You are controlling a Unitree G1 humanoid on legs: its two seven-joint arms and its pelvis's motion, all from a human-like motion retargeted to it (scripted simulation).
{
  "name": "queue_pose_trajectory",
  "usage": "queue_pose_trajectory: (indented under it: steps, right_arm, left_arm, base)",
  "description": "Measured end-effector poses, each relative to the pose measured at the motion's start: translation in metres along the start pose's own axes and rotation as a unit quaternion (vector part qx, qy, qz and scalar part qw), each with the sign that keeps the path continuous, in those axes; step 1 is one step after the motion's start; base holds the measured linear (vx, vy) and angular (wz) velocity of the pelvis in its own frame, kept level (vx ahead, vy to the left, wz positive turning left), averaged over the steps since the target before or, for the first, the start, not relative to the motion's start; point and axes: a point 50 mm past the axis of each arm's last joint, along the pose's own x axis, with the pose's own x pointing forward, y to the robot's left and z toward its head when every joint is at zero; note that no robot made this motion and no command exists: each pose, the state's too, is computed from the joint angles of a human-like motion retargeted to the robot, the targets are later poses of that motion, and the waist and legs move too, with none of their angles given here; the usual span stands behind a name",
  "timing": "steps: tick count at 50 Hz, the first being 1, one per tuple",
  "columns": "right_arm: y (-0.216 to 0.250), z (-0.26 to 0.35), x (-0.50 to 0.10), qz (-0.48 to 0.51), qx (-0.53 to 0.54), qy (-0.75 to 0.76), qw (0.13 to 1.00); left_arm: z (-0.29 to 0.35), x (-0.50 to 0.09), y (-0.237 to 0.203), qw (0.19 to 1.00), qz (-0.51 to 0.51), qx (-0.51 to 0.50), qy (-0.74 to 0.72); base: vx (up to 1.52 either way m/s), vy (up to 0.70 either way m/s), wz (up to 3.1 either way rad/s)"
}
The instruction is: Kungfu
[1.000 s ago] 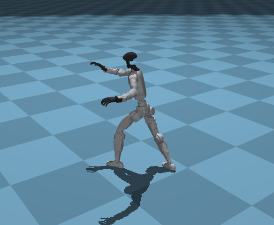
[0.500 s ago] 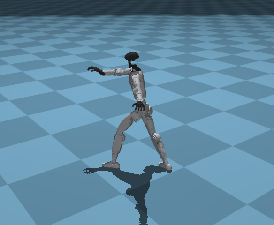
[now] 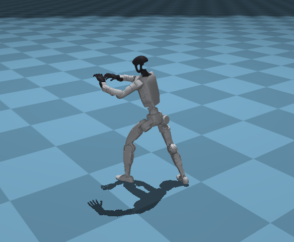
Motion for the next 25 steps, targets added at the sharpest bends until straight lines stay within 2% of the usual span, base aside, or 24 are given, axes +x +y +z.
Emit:
queue_pose_trajectory:
  steps: [2, 4, 7, 12, 20, 25]
  right_arm:
    - [-0.004, 0.014, 0.011, -0.023, -0.008, -0.024, 0.999]
    - [-0.002, 0.020, 0.015, -0.057, 0.037, 0.004, 0.998]
    - [0.006, 0.043, 0.015, -0.053, 0.117, -0.040, 0.991]
    - [0.005, 0.045, 0.012, -0.044, 0.082, -0.052, 0.994]
    - [-0.003, 0.068, 0.011, -0.073, 0.102, -0.111, 0.986]
    - [0.007, 0.071, 0.005, -0.017, 0.086, -0.115, 0.989]
  left_arm:
    - [0.003, 0.004, -0.012, 0.998, -0.060, 0.005, -0.007]
    - [0.000, 0.005, -0.017, 0.998, -0.056, 0.005, 0.016]
    - [0.013, 0.004, -0.012, 0.999, -0.030, -0.024, -0.036]
    - [0.022, -0.007, -0.014, 0.996, -0.020, -0.074, -0.053]
    - [0.011, -0.031, -0.026, 0.980, -0.044, -0.192, 0.006]
    - [0.017, -0.035, -0.029, 0.978, -0.072, -0.197, -0.004]
  base:
    - [-0.03, 0.11, -1.28]
    - [-0.05, 0.10, -1.39]
    - [-0.06, 0.08, -1.38]
    - [-0.11, 0.06, -1.31]
    - [-0.20, -0.12, -1.29]
    - [-0.23, -0.34, -0.82]
